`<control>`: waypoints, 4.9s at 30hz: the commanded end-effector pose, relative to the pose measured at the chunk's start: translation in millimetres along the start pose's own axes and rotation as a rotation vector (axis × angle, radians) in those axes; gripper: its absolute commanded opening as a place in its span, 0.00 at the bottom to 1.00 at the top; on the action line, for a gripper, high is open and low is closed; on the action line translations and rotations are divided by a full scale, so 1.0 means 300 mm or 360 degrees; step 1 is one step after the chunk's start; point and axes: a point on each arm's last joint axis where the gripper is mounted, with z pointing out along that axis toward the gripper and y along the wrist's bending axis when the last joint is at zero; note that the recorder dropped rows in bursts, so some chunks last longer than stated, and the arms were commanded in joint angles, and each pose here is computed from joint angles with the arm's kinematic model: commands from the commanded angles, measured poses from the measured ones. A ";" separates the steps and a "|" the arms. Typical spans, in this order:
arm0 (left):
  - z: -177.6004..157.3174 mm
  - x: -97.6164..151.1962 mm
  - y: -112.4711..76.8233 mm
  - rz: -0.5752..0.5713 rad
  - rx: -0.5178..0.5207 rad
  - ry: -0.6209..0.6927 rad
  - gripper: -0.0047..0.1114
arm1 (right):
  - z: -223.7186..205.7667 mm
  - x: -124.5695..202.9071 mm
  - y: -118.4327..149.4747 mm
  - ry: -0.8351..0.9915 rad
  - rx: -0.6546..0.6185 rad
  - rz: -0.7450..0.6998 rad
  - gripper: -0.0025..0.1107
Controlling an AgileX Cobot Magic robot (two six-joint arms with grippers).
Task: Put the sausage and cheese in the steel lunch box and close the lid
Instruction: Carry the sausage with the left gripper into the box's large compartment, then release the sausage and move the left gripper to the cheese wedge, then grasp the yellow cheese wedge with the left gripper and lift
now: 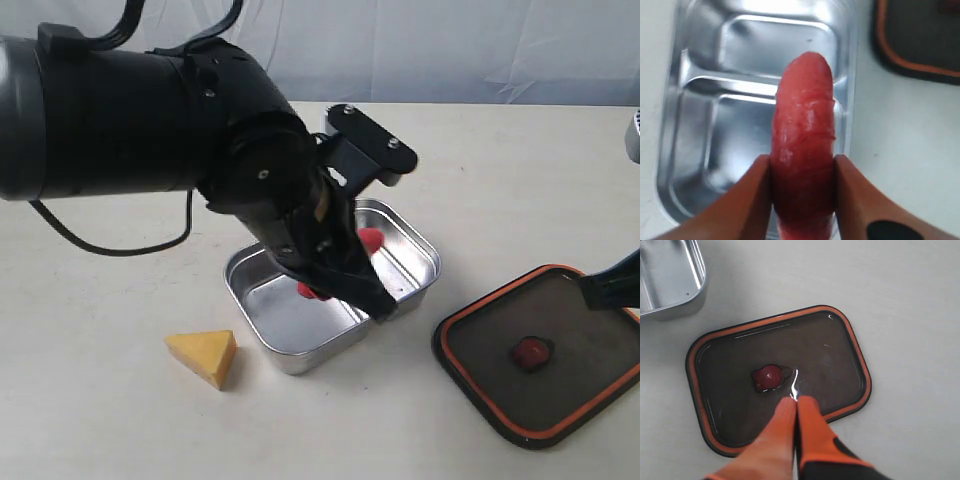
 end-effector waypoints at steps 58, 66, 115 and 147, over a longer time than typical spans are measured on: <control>-0.072 0.298 0.153 0.0178 -0.0081 0.0532 0.62 | -0.011 0.035 -0.018 0.0129 0.0055 0.0010 0.01; -0.008 0.361 0.140 0.0727 0.0036 0.0474 0.62 | -0.011 0.036 -0.016 0.0133 0.0047 0.0015 0.01; 0.217 0.369 0.215 0.1252 0.0233 0.0390 0.62 | -0.011 0.037 -0.006 0.0135 -0.0007 0.0031 0.01; -0.143 0.162 0.235 0.0935 -0.0169 -0.0533 0.04 | -0.010 0.022 0.001 0.0058 -0.0043 0.0034 0.01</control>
